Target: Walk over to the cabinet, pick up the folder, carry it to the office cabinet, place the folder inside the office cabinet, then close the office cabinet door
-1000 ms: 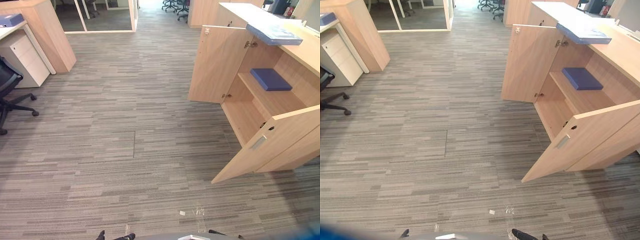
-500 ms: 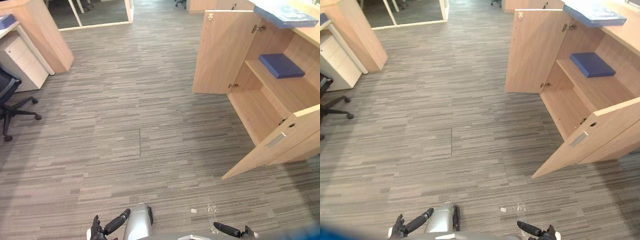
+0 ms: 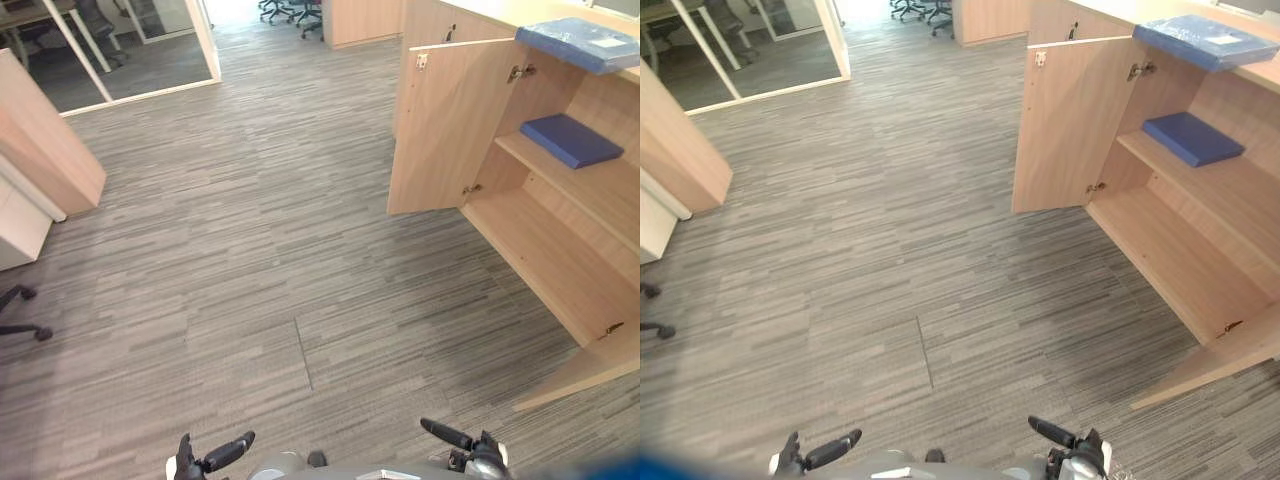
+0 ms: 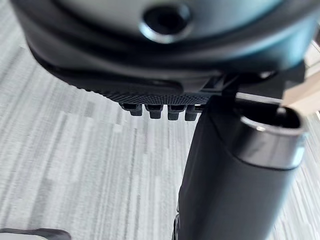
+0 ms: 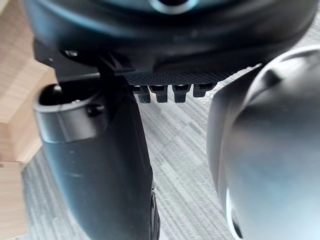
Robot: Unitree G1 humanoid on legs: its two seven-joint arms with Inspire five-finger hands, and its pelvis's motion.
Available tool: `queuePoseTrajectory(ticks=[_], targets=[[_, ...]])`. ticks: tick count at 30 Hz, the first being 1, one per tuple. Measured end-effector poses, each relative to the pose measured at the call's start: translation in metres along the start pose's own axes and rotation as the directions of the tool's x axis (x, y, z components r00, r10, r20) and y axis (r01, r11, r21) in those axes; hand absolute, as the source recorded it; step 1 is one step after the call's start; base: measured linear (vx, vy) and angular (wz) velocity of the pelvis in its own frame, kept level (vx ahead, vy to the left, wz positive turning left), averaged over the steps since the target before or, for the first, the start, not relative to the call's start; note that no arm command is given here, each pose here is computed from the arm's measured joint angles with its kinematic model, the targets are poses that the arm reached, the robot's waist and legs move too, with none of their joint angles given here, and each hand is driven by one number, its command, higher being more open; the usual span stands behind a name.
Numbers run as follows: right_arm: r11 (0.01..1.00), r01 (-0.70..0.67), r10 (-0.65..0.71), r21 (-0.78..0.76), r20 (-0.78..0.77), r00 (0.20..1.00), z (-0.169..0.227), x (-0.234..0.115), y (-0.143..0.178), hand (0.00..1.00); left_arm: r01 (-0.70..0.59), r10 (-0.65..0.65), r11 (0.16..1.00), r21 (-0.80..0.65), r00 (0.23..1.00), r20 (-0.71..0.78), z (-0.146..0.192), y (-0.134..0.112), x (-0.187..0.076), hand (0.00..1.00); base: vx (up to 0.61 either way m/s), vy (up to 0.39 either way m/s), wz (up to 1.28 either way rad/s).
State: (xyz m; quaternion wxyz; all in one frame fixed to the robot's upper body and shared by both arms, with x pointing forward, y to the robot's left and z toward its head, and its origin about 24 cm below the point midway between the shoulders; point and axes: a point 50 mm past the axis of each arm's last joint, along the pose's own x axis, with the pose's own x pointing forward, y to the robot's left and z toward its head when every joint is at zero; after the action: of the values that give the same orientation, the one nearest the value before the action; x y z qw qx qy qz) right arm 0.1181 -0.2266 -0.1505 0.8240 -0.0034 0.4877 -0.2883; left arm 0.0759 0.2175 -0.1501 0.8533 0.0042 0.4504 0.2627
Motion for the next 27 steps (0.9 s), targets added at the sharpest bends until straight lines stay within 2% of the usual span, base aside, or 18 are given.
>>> queuePoseTrajectory(ticks=[4,9,11,13,16,19,23,27], targets=[[0.995,-0.102,0.103,-0.015,0.121,0.987,0.019,-0.011,0.027,1.00,0.088,-0.094,0.994,0.067,0.992,0.088,0.027,-0.023,0.004,1.00,0.24,-0.001,-0.20],[0.996,-0.094,0.093,0.001,0.112,0.989,0.018,-0.009,0.023,1.00,0.170,-0.179,0.981,0.095,0.979,0.101,0.026,-0.045,-0.004,1.00,0.23,-0.104,0.06],[0.996,-0.088,0.085,0.020,0.114,0.990,0.020,-0.007,0.020,1.00,0.169,-0.176,0.981,0.093,0.982,0.072,0.020,-0.043,-0.005,1.00,0.23,-0.134,-0.27],[0.991,-0.054,0.046,0.119,0.071,0.996,0.014,-0.005,0.013,1.00,0.158,-0.161,0.984,0.080,0.986,0.034,0.015,-0.042,-0.003,1.00,0.32,-0.230,0.03],[0.983,0.005,-0.001,0.183,-0.020,1.000,-0.011,-0.004,-0.003,1.00,0.177,-0.180,0.981,0.078,0.983,0.030,0.015,-0.042,-0.002,1.00,0.34,-0.284,0.11],[0.981,0.057,-0.041,0.188,-0.087,0.995,-0.034,-0.006,-0.023,1.00,0.144,-0.144,0.989,-0.019,0.990,0.006,0.007,-0.036,-0.006,1.00,0.39,-0.196,-0.66],[0.978,0.084,-0.049,0.192,-0.179,0.983,-0.056,-0.010,-0.028,1.00,0.109,-0.106,0.991,-0.083,0.994,0.034,0.014,-0.028,-0.004,1.00,0.39,-0.041,-1.14],[0.985,0.059,-0.031,0.163,-0.168,0.985,-0.051,-0.008,-0.022,1.00,0.073,-0.064,0.988,-0.133,0.996,0.069,0.023,-0.021,-0.002,1.00,0.33,0.057,-1.33]])
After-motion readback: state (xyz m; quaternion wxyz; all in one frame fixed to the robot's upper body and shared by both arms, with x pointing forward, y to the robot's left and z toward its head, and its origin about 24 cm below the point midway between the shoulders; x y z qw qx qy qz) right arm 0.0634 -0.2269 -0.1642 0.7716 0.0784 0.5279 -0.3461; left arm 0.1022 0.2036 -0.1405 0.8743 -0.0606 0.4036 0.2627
